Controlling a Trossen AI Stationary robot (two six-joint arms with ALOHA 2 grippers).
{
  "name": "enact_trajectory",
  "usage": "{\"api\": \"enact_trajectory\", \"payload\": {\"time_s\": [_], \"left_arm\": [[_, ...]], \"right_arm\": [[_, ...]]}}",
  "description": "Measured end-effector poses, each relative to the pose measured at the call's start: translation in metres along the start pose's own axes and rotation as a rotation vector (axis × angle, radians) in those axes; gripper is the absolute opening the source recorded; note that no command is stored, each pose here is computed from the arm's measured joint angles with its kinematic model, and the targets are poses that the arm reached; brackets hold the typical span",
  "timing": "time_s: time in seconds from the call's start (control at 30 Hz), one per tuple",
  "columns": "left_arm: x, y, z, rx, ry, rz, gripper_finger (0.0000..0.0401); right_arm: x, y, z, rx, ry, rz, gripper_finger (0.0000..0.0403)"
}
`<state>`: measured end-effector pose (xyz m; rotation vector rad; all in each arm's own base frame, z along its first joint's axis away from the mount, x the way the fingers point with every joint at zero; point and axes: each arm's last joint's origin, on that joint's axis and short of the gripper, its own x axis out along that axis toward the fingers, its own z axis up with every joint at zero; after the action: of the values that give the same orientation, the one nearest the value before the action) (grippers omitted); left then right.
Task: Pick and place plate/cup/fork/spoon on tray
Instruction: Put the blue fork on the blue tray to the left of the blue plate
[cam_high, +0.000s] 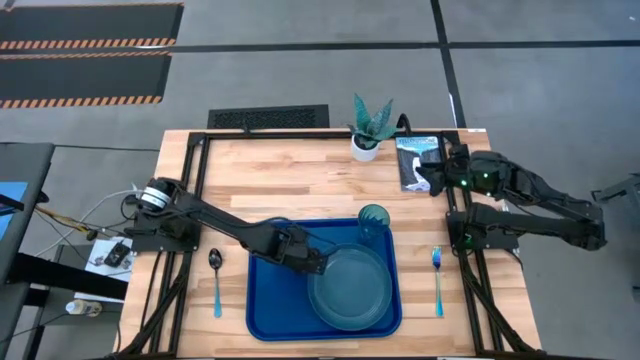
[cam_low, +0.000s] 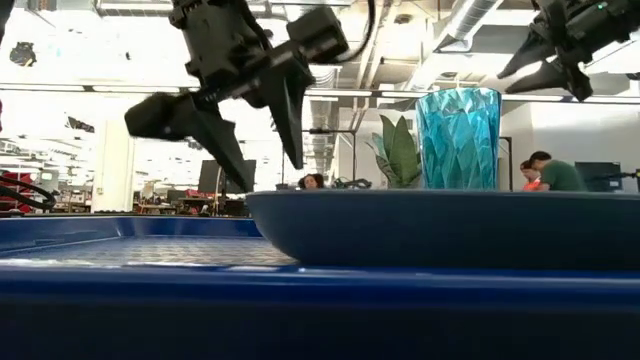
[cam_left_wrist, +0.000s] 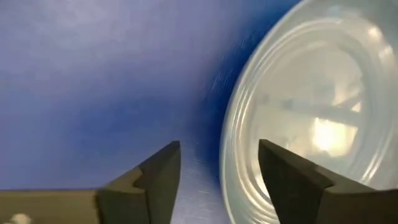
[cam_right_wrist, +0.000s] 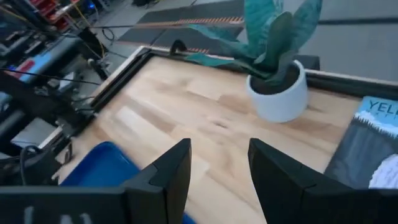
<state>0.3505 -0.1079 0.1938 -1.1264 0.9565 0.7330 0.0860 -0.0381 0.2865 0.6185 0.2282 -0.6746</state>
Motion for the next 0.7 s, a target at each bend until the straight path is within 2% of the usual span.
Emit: {"api": "enact_trajectory", "payload": {"time_s": [0.13,0.3,0.37,0.47,0.57,0.7], "left_arm": [[-0.029,0.003,0.008,0.005,-0.086,-0.01,0.0219],[-0.07,0.013,0.03,0.014,-0.23,-0.021,0.0223],[-0.086,0.018,0.04,0.019,-0.285,-0.018,0.0223],[-0.107,0.025,0.055,0.029,-0.364,-0.032,0.0224],[-0.123,0.03,0.07,0.064,-0.414,-0.042,0.0224],[-0.134,0.037,0.088,0.12,-0.433,-0.032,0.0224]], "right_arm": [[0.004,0.013,0.01,-0.015,0.107,0.05,0.0176],[0.021,0.027,0.0,0.009,0.428,0.099,0.0171],[0.027,0.03,-0.013,0.045,0.588,0.074,0.017],[0.026,0.037,-0.031,0.095,0.755,0.012,0.017],[0.019,0.042,-0.05,0.119,0.855,-0.091,0.0174],[0.003,0.052,-0.072,0.196,0.932,-0.167,0.0194]]}}
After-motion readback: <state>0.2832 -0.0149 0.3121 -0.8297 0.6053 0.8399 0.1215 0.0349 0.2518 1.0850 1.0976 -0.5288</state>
